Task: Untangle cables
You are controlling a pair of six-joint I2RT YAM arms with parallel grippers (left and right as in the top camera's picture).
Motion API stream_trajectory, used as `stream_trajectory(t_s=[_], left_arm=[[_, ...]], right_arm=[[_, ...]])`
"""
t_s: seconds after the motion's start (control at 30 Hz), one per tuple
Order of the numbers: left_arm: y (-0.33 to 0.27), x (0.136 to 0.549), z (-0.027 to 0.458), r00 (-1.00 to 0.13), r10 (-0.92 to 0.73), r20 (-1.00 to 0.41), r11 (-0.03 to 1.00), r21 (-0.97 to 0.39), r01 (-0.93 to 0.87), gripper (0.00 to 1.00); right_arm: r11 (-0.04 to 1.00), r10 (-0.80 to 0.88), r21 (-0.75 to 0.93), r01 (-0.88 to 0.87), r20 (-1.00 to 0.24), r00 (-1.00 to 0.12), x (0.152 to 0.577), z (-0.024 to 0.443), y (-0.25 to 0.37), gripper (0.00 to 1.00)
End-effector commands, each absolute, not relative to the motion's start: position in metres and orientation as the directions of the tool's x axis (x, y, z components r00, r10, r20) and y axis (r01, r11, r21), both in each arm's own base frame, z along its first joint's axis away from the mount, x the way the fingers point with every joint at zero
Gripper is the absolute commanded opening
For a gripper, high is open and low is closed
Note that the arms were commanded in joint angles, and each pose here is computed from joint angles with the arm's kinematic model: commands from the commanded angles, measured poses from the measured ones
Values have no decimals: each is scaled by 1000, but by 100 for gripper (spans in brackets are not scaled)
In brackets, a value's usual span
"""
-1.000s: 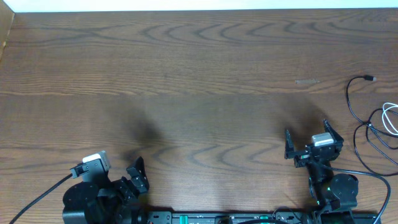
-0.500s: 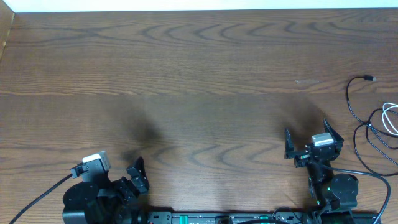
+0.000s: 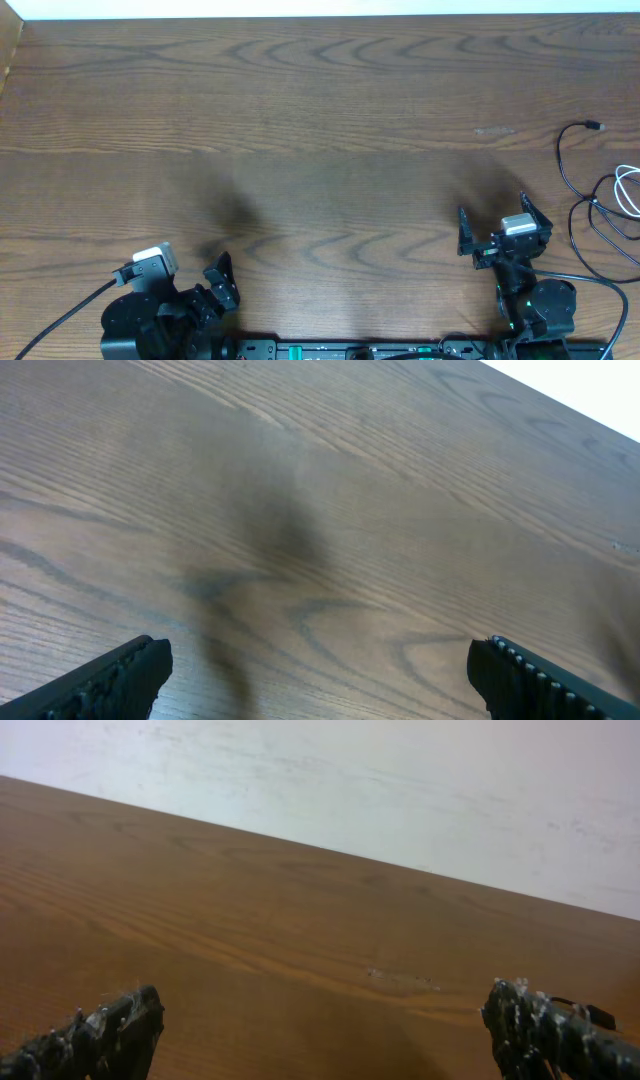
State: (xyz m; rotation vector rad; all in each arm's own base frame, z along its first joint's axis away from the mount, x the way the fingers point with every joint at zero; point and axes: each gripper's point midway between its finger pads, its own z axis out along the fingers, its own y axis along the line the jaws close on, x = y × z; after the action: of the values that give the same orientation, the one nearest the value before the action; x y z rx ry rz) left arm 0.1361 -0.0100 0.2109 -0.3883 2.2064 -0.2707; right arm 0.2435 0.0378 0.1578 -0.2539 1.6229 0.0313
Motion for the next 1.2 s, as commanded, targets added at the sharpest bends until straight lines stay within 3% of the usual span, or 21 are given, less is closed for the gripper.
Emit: stream_trajectory(t_s=[0.0, 0.53, 1.17], left_arm=[[-11, 135, 209, -587, -377, -716, 924, -334, -186, 99], [-11, 129, 193, -621, -357, -698, 932, -310, -187, 100], [-14, 185, 157, -420, -321, -849, 944, -325, -63, 100]], right_arm=[[972, -156, -146, -182, -987, -44, 243, 157, 38, 99], [972, -156, -146, -182, -987, -44, 243, 157, 38, 99], [972, -156, -146, -182, -987, -44, 243, 157, 38, 99]])
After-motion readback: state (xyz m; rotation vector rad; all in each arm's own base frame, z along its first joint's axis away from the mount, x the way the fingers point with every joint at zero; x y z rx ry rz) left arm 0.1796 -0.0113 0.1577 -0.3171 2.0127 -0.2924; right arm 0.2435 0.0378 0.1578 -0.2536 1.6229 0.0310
